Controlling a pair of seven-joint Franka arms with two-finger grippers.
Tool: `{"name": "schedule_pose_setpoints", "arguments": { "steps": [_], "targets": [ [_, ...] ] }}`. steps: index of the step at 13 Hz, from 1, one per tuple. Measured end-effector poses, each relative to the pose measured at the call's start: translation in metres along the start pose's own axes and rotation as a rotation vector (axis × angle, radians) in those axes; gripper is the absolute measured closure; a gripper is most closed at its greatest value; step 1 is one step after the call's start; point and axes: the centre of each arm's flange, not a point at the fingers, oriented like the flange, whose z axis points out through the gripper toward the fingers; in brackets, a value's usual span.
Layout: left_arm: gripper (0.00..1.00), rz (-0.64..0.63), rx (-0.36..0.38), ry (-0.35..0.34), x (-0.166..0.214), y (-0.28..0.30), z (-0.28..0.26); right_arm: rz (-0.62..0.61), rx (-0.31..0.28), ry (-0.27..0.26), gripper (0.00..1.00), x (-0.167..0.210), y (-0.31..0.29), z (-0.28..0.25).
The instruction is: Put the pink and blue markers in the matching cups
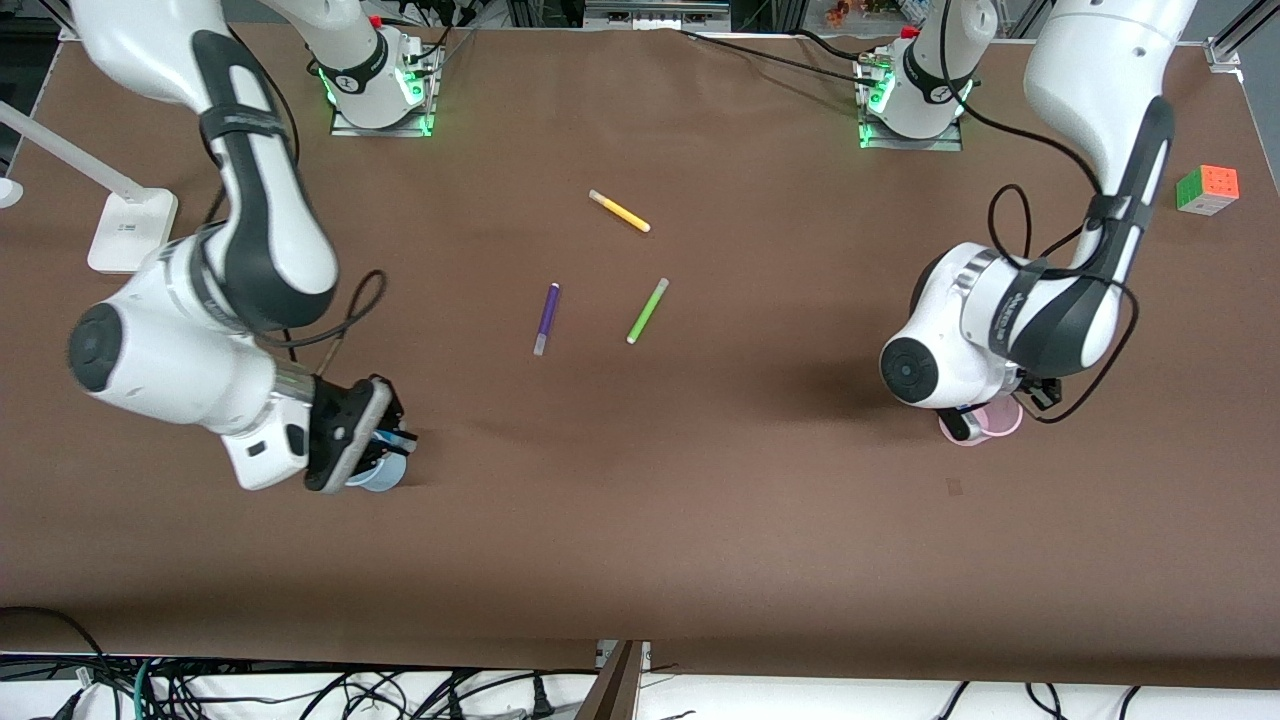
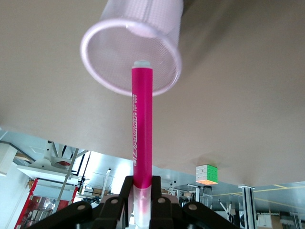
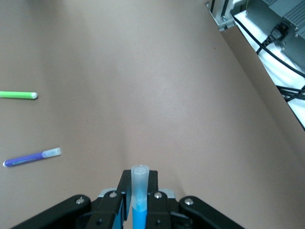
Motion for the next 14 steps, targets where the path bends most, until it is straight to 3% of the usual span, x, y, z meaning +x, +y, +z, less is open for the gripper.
{"name": "schedule_pose_setpoints", "arguments": {
  "steps": [4, 6, 7, 9, 10, 12, 14],
  "targets": [
    [0.82, 0.017, -0.001, 0.007, 0.013, 0.001, 0.008, -0.120, 0.057, 0.133, 0.83, -0.040, 0.025, 0.014],
    [0.82, 0.016, 0.003, 0.016, 0.014, 0.000, 0.009, -0.177, 0.069, 0.171, 0.83, -0.065, 0.038, 0.029],
    [0.76, 0.017, 0.003, 0.016, 0.015, 0.000, 0.009, -0.193, 0.073, 0.178, 0.83, -0.075, 0.043, 0.035],
    [0.54, 0.014, 0.007, 0.018, 0.016, 0.001, 0.006, -0.201, 0.081, 0.180, 0.82, -0.088, 0.048, 0.042],
    [0.45, 0.007, 0.009, 0.022, 0.015, 0.000, 0.003, -0.197, 0.084, 0.179, 0.77, -0.090, 0.048, 0.043],
    [0.23, -0.029, 0.004, 0.052, 0.005, -0.008, -0.009, -0.179, 0.086, 0.182, 0.53, -0.089, 0.048, 0.043],
    [0.01, -0.080, 0.000, 0.112, -0.017, -0.021, -0.035, -0.087, 0.090, 0.181, 0.32, -0.086, 0.047, 0.038]
  ]
}}
